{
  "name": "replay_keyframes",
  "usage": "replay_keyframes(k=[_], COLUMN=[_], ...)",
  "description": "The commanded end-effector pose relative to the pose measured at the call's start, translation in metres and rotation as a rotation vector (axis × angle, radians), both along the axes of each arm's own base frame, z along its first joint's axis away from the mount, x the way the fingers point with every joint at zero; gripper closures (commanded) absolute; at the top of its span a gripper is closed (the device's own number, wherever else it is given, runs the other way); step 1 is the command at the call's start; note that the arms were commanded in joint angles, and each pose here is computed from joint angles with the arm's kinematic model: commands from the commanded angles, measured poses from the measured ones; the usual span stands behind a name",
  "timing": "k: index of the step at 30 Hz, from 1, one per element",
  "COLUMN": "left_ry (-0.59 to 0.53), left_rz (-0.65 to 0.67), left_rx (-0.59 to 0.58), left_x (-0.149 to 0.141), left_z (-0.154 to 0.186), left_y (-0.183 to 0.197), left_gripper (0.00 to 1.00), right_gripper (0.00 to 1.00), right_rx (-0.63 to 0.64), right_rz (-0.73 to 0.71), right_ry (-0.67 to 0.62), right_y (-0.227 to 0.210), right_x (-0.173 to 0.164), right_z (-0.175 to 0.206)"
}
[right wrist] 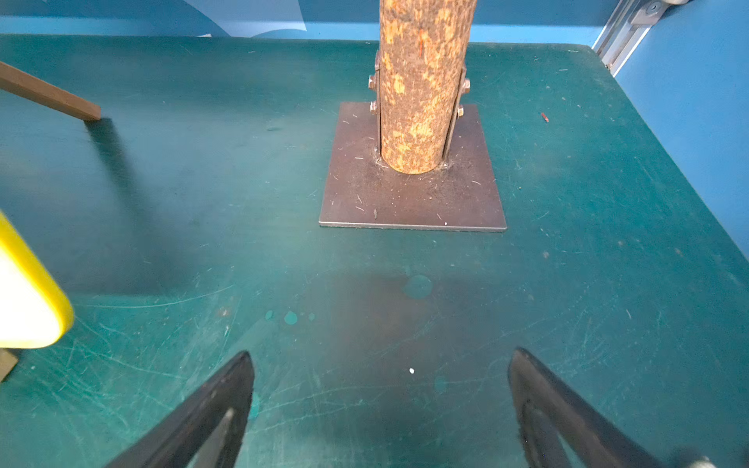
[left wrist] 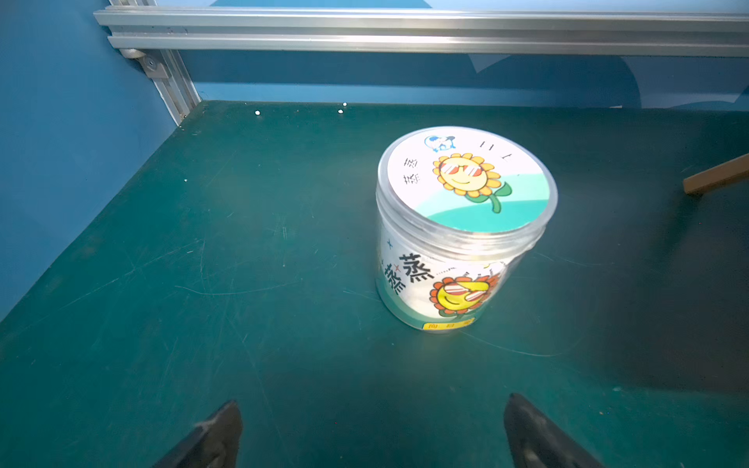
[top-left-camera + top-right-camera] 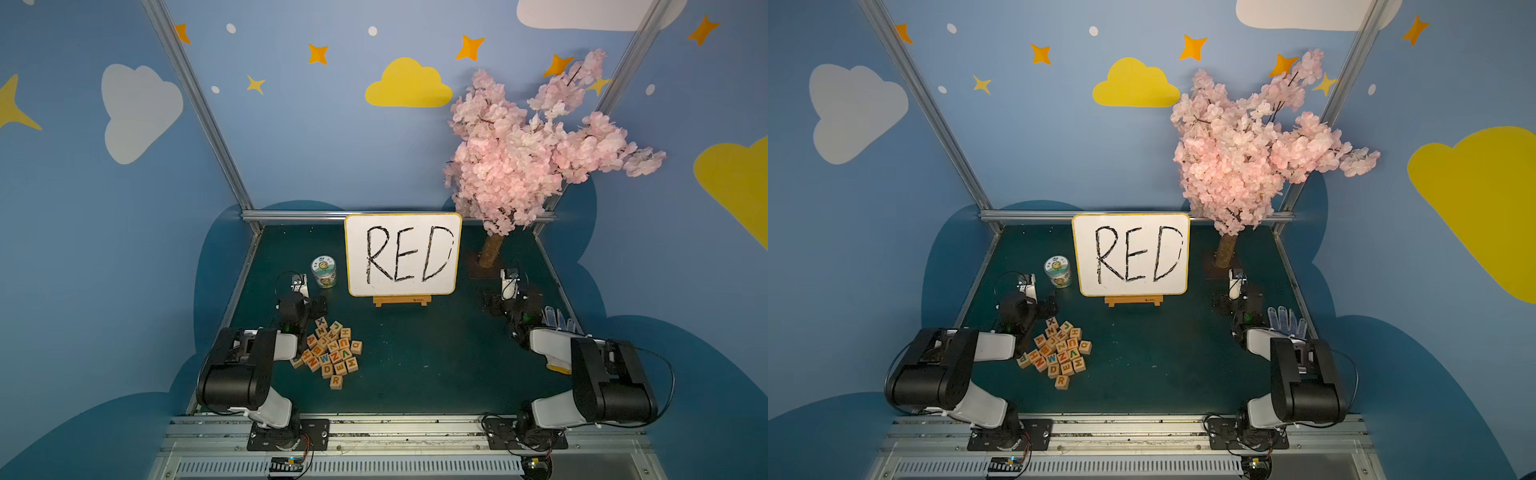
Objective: Assemble the uppercase word "red" with letter blocks
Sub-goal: Pick up the letter block from the center of the board.
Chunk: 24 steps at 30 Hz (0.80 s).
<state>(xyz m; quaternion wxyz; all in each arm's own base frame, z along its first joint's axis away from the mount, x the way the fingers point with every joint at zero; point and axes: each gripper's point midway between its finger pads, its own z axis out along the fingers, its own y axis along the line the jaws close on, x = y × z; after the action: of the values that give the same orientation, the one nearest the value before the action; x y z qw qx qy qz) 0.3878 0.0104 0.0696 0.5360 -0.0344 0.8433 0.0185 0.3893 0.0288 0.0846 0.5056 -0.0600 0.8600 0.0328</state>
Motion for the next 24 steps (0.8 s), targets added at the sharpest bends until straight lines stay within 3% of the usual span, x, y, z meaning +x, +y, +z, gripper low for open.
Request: replay_keyframes(k=[1,22,24], left_ry=[-0.036,-0.035,-0.036], left_rz=[-0.012,-0.014,-0.014], left_rx=[0.002,-0.001,-0.003], left_x=[0.0059,0.0064,0.0066], left_z=[0.0127,0.0127,0.0129], left_y=[-0.0008,-0.0013,-0.0011], left_gripper=[0.01,0.01,0.02], right_gripper=[0.03,0.03,0.08], right_rx=[-0.001,0.025,0.024], right_rz=[-0.004,0.005,0.006], right_ry=[-0.001,0.000,0.002], right_y=[-0.0014,-0.0026,-0.0025], right_x=[0.0030,0.0038,0.0034], right_z=[0.0008,0.0017,0.0011])
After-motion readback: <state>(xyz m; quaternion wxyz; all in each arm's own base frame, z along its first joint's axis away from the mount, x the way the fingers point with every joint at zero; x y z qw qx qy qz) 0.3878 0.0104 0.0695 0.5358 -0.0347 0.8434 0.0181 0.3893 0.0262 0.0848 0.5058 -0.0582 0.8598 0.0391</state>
